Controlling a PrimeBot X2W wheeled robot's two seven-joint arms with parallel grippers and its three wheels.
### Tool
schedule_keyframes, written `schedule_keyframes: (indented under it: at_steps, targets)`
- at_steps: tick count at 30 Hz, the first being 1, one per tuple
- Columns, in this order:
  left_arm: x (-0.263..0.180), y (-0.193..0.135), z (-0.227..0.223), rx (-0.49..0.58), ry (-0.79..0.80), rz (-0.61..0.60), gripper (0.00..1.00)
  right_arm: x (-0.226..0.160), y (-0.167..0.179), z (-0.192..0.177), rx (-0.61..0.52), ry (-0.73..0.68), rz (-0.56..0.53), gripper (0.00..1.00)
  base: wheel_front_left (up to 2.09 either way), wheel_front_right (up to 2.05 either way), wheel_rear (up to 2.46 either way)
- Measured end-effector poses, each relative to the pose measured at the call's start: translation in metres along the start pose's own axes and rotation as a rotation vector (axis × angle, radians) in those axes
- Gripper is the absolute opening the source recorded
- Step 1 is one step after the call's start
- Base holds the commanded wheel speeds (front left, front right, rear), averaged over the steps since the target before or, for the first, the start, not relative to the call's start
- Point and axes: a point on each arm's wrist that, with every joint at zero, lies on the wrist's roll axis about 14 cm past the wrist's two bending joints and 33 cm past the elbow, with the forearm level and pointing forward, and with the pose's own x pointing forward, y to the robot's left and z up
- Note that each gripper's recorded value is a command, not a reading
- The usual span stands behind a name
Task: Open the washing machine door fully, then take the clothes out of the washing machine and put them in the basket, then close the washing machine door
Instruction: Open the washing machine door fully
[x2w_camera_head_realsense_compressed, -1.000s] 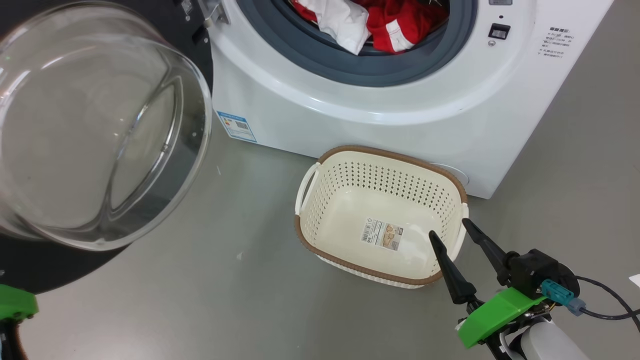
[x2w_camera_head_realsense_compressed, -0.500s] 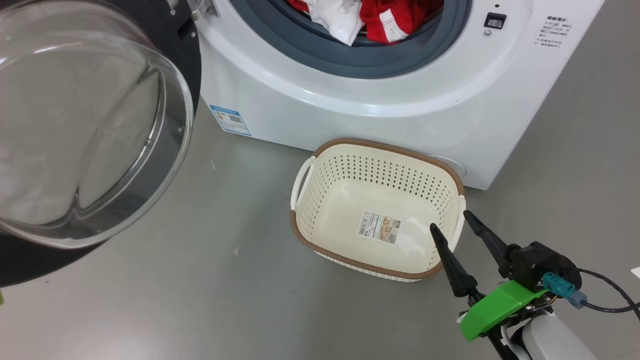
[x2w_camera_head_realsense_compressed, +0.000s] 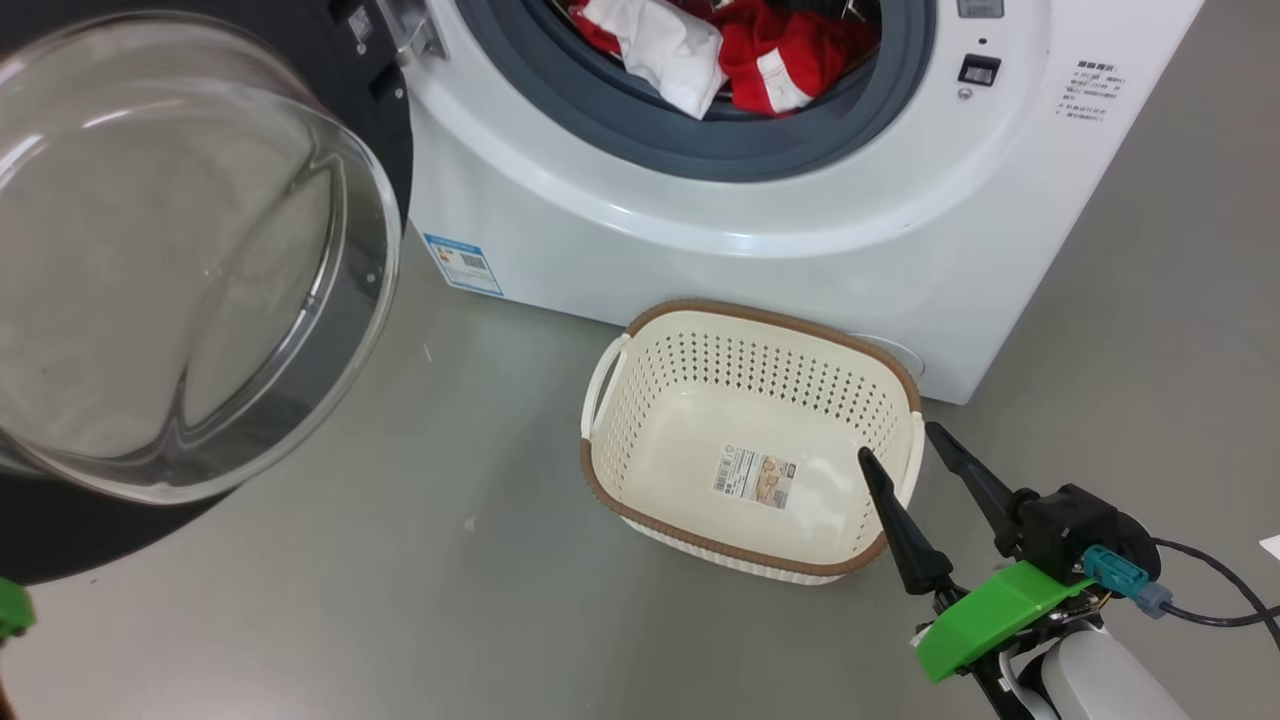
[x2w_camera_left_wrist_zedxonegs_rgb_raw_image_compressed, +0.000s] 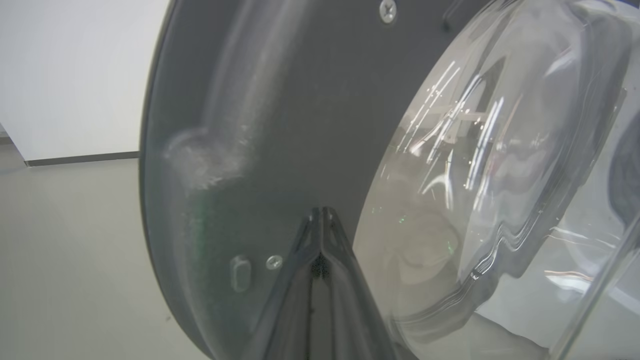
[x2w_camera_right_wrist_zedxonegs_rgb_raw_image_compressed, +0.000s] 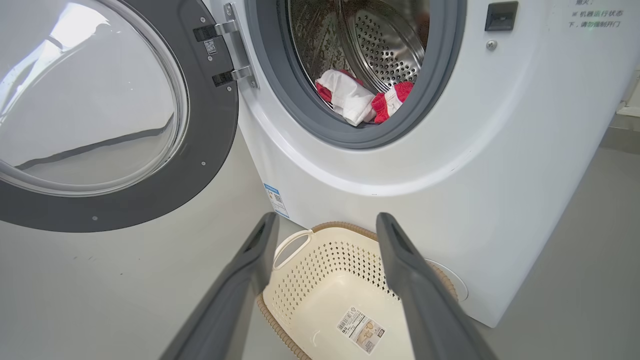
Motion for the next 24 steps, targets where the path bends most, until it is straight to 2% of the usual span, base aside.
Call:
schedule_keyframes:
  at_steps: [11, 13, 16, 19, 20, 21, 24]
  targets:
    - [-0.034, -0.026, -0.016, -0.006, 0.015, -0.108, 0.02, -0.011, 0.006, 0.014, -0.01, -0.034, -0.01, 1.0, 0.0, 0.0, 0.0]
    - [-0.039, -0.031, -0.017, -0.018, 0.01, -0.124, 0.17, -0.012, 0.006, 0.018, -0.014, -0.043, -0.013, 1.0, 0.0, 0.0, 0.0]
    - [-0.049, -0.037, -0.02, -0.028, 0.011, -0.146, 0.27, -0.018, 0.005, 0.019, -0.015, -0.047, -0.024, 1.0, 0.0, 0.0, 0.0]
    - [-0.061, -0.05, -0.027, -0.036, 0.021, -0.189, 0.51, -0.024, 0.003, 0.021, -0.015, -0.052, -0.04, 1.0, 0.0, 0.0, 0.0]
    - [-0.065, -0.054, -0.029, -0.041, 0.026, -0.201, 0.73, -0.026, 0.002, 0.022, -0.015, -0.054, -0.045, 1.0, 0.0, 0.0, 0.0]
    - [-0.069, -0.057, -0.031, -0.046, 0.029, -0.209, 1.0, -0.028, 0.001, 0.022, -0.014, -0.057, -0.052, 1.0, 0.0, 0.0, 0.0]
    - [-0.078, -0.066, -0.038, -0.053, 0.046, -0.246, 1.0, -0.033, -0.003, 0.026, -0.014, -0.069, -0.072, 1.0, 0.0, 0.0, 0.0]
